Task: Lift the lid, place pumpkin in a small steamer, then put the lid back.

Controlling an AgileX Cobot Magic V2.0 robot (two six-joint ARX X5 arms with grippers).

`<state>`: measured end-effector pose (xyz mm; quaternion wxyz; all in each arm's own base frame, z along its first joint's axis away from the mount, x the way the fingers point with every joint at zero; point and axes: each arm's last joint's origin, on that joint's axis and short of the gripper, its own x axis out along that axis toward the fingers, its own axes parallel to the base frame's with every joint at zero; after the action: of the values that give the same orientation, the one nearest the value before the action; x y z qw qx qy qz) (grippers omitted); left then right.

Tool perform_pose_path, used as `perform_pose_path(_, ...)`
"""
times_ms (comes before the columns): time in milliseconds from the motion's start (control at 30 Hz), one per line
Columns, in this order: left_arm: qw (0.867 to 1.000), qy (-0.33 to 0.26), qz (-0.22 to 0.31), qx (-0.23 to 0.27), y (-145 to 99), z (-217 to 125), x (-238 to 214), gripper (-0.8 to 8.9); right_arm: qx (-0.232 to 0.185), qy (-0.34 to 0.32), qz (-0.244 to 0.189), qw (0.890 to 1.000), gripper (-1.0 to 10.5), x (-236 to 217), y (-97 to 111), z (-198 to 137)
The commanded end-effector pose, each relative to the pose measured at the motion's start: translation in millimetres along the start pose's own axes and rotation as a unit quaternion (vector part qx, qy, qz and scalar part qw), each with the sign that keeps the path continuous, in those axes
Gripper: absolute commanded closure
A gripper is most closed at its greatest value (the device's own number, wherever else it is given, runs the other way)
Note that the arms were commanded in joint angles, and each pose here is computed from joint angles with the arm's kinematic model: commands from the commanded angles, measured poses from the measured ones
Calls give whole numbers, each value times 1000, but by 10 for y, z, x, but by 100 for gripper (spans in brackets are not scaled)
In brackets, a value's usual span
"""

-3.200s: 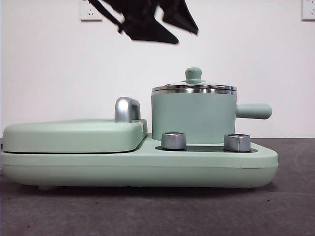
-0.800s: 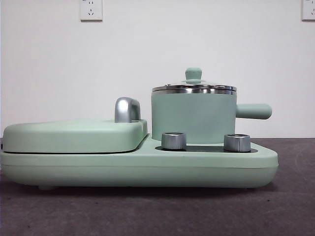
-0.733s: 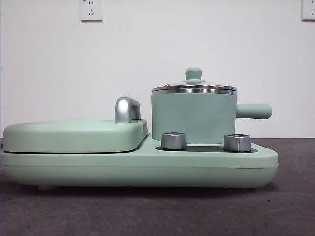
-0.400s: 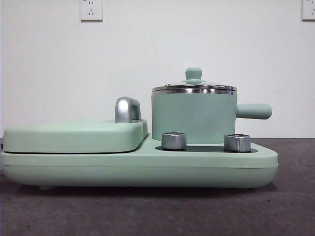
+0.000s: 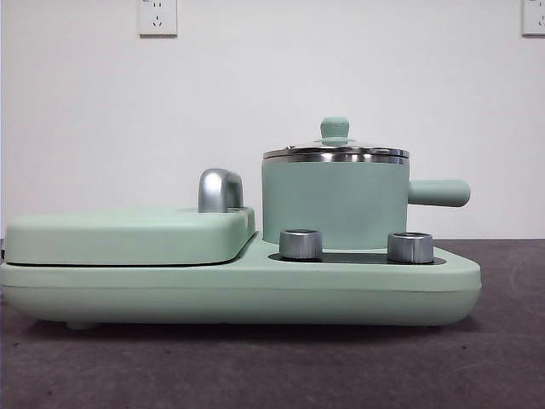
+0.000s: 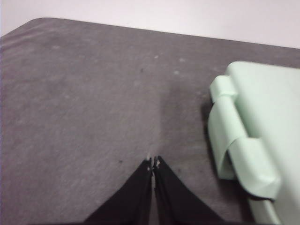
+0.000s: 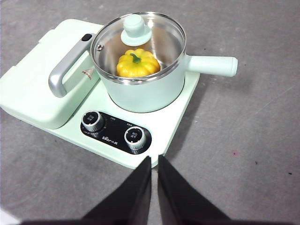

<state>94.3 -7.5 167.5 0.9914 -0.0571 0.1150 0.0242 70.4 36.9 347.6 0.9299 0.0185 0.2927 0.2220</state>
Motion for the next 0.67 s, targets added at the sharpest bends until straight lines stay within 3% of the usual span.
perform_pose_path(33, 1000, -23, 7, -1, 26, -48, 1, 807, 2, -5, 3, 1000, 926, -5, 8, 18)
perform_pose_path(133, 999, -42, -3, -6, 40, -100, 28, 807, 3, -5, 3, 1000, 926, -5, 8, 18)
perform_pose_path(300, 997, -37, -54, 35, 18, -146, 51, 807, 2, -5, 3, 1000, 926, -5, 8, 18)
perform_pose_path(667, 997, -36, -54, 47, 18, -148, 51, 807, 2, -5, 3, 1000, 926, -5, 8, 18)
